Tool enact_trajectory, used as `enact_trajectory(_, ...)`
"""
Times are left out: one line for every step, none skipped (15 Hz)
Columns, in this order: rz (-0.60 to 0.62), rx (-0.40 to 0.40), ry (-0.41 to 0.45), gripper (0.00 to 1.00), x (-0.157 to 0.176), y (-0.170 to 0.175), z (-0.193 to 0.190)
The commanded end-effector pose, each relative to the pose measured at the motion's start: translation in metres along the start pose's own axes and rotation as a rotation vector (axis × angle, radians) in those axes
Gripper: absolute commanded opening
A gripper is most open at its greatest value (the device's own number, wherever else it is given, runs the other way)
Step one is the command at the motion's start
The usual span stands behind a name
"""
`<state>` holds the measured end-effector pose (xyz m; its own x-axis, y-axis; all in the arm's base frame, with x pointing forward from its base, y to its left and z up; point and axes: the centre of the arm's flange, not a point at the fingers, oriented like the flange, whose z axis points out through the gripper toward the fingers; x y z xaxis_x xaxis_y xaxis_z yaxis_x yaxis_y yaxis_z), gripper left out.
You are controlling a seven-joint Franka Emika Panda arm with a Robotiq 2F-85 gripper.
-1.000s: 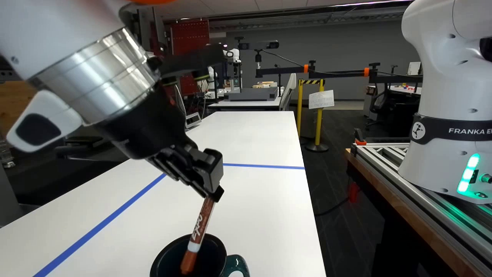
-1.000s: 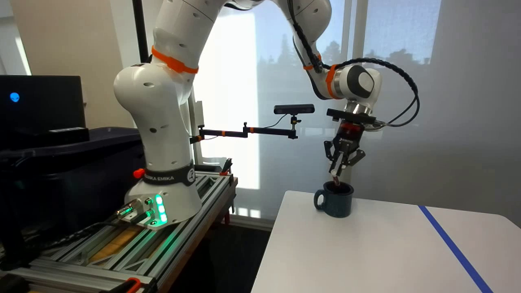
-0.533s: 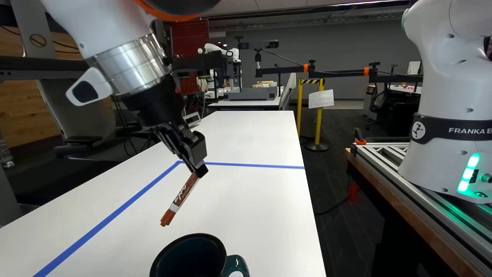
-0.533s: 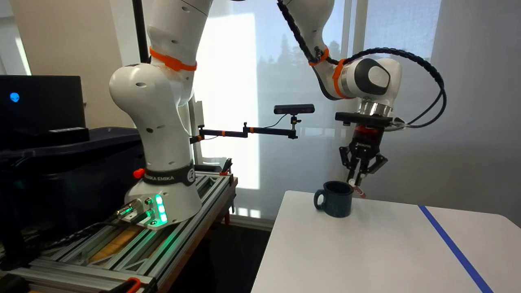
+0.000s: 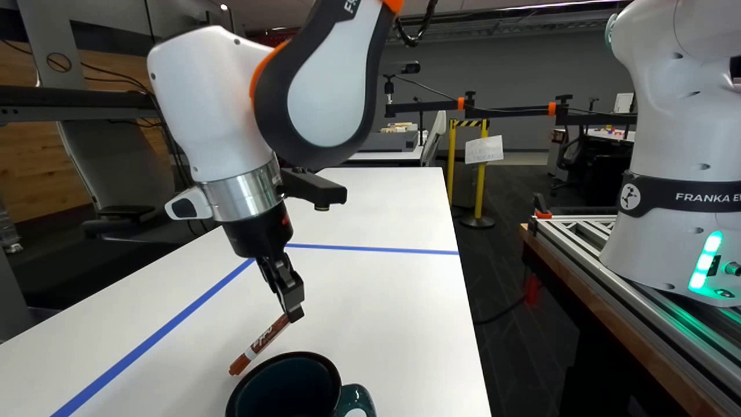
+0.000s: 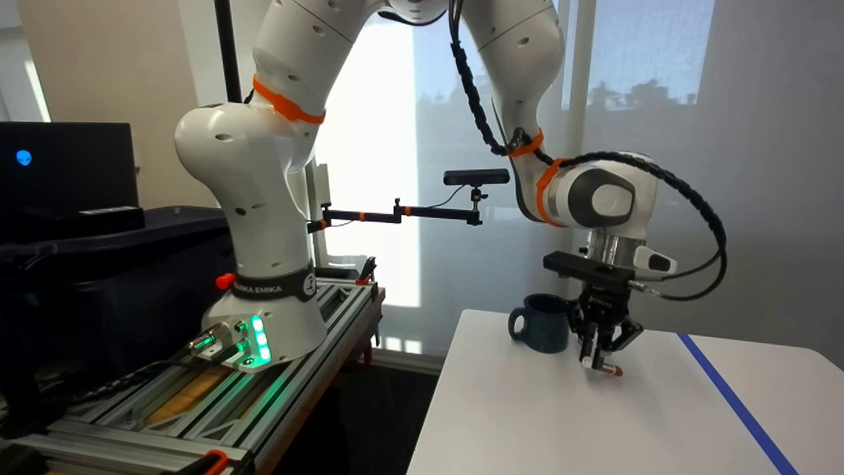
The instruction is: Take the marker out of the cup
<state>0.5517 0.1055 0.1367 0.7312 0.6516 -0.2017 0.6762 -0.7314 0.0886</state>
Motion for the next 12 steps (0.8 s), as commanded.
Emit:
enact_trajectory(0.011, -0.019, 0.022, 0.05, 0.009, 0.001, 0.036)
enact_trajectory(0.007, -0.01, 0.012, 0.05, 0.009, 0.001, 0.042)
enact_trajectory(-0.002, 0.005, -0.018, 0.05, 0.009, -0.001, 0.045)
enact_trajectory(-0.004, 0.008, -0.038, 0.05, 0.009, -0.001, 0.045)
enact_trajectory(-0.005, 0.025, -0.052, 0.05, 0.008, -0.004, 0.04)
enact_trajectory(-0.007, 0.033, -0.058, 0.05, 0.008, -0.005, 0.036)
enact_trajectory(-0.004, 0.042, -0.079, 0.05, 0.007, -0.007, 0.027)
enact_trajectory(0.006, 0.049, -0.108, 0.05, 0.007, -0.009, 0.021)
enact_trajectory(0.002, 0.053, -0.137, 0.46, 0.006, -0.011, 0.018)
enact_trajectory(-0.004, 0.054, -0.173, 0.48, 0.004, -0.012, 0.013)
enact_trajectory(-0.023, 0.044, -0.191, 0.53, 0.002, -0.013, 0.009)
enact_trajectory(-0.029, 0.034, -0.211, 0.62, -0.001, -0.015, 0.003)
